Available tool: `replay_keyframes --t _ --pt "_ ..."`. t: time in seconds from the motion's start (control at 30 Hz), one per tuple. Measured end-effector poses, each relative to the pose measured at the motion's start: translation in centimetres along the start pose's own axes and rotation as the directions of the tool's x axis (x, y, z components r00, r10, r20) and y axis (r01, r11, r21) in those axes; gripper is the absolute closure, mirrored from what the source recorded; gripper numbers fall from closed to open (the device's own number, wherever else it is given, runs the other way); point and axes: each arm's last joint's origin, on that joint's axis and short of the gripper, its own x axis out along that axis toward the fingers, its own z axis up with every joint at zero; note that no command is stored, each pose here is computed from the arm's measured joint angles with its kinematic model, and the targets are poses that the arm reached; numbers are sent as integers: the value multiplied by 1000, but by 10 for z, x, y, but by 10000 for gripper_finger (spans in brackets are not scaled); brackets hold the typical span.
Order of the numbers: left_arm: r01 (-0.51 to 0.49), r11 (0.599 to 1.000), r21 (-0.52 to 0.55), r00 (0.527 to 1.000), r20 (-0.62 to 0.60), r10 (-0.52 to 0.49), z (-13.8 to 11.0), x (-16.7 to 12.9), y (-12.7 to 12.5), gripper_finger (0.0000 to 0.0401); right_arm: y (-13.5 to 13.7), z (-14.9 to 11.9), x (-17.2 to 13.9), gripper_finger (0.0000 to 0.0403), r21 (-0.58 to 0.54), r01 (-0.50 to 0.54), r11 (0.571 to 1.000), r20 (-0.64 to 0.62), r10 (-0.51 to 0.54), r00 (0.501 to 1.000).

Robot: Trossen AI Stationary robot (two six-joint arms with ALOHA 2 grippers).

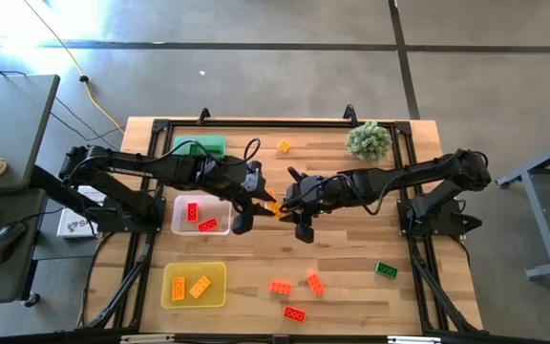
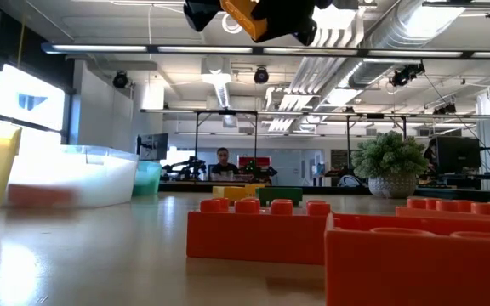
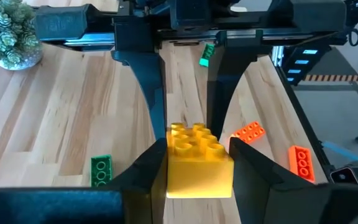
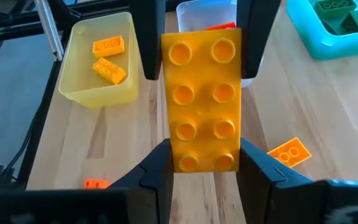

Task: Sort & place blocks by color
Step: Put the yellow game piece into the yellow bin

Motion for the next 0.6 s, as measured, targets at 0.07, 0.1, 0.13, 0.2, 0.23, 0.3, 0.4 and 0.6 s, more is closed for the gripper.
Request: replay_keyframes --t 0.07,0.1,0.13,0.2,0.23,0.3,0.4,0.6 --pt "-2 1000 0 1000 -1 2 0 0 0 290 -1 0 0 284 1 -7 1000 -1 7 1000" --pt "-2 1000 0 1000 -4 2 0 0 0 290 -2 0 0 271 3 -9 1000 -2 9 1000" --pt "-4 1000 -1 1000 -9 4 -1 0 0 290 -2 0 0 254 3 -10 1000 -2 11 1000" --pt "-8 1000 -12 999 -34 7 -3 0 1 290 -2 1 0 216 1 -11 1000 0 11 1000" --pt "-10 1000 -12 999 -47 9 -5 0 1 290 -2 1 0 197 1 -9 1000 2 9 1000" --pt "-28 999 -16 995 -93 27 -9 -1 1 290 -2 1 0 167 7 -12 1000 1 12 1000" --pt "-59 998 -33 984 -167 53 -17 -1 1 290 -2 1 0 141 11 -13 1000 4 13 1000" --pt "-39 999 -19 918 -396 28 -40 -7 -16 290 -8 2 0 132 47 43 998 12 -44 999"
